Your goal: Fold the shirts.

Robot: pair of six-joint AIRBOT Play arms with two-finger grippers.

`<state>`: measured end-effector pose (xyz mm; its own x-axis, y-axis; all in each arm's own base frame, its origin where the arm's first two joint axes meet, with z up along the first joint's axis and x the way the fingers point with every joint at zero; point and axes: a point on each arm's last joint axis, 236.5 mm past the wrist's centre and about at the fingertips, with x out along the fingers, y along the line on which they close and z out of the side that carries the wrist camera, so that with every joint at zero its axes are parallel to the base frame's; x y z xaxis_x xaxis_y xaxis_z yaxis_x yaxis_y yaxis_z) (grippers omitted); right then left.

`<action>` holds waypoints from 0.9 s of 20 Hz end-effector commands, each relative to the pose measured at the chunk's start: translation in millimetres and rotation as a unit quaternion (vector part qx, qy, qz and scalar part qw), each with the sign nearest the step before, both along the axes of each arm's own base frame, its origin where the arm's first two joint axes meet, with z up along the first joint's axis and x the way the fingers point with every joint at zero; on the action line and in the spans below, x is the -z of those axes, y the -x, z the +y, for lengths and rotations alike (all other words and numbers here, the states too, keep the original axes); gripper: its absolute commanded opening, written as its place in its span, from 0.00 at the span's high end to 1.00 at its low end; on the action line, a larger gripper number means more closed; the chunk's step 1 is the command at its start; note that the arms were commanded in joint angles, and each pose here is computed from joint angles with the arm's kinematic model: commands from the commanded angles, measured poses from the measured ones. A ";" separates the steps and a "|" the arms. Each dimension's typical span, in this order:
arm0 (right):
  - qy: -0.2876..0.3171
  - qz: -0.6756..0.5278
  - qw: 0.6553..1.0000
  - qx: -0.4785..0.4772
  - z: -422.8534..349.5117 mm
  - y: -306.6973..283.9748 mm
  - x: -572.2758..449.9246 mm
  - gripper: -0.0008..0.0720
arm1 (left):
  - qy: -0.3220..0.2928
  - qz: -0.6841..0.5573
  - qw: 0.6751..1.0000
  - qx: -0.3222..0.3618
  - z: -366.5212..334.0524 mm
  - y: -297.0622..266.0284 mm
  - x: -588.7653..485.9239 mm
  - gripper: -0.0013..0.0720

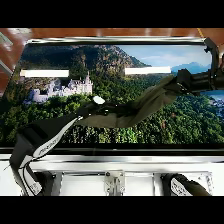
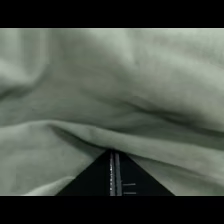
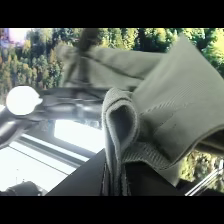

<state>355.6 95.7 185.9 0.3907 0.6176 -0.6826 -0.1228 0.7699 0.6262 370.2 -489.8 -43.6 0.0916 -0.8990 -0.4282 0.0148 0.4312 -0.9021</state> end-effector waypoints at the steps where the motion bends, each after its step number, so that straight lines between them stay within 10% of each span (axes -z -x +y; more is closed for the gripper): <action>1: -0.005 0.001 1.000 0.007 1.9 3.9 -5.8 0.91 | 0.024 0.017 0.999 0.021 -7.3 -1.5 -0.3 0.93; 9: -0.007 -0.069 0.993 -0.095 165.1 -27.0 26.0 0.91 | -0.077 -0.167 0.981 -0.065 233.0 -119.6 -136.4 0.93; 14: -0.054 -0.022 0.990 -0.126 320.9 -20.0 136.3 0.91 | -0.154 -0.233 0.947 -0.161 394.8 -98.3 -238.1 0.93; 15: -0.073 0.012 0.991 -0.116 341.2 -14.9 162.9 0.86 | -0.160 -0.239 0.945 -0.155 407.9 -81.0 -251.2 0.93; 17: -0.129 0.074 0.985 -0.092 369.4 -9.9 196.0 0.19 | -0.183 -0.254 0.939 -0.141 421.9 -53.5 -267.2 0.93; 18: -0.155 0.080 0.981 -0.090 374.4 -12.1 194.9 0.11 | -0.205 -0.259 0.934 -0.137 427.7 -44.2 -269.6 0.93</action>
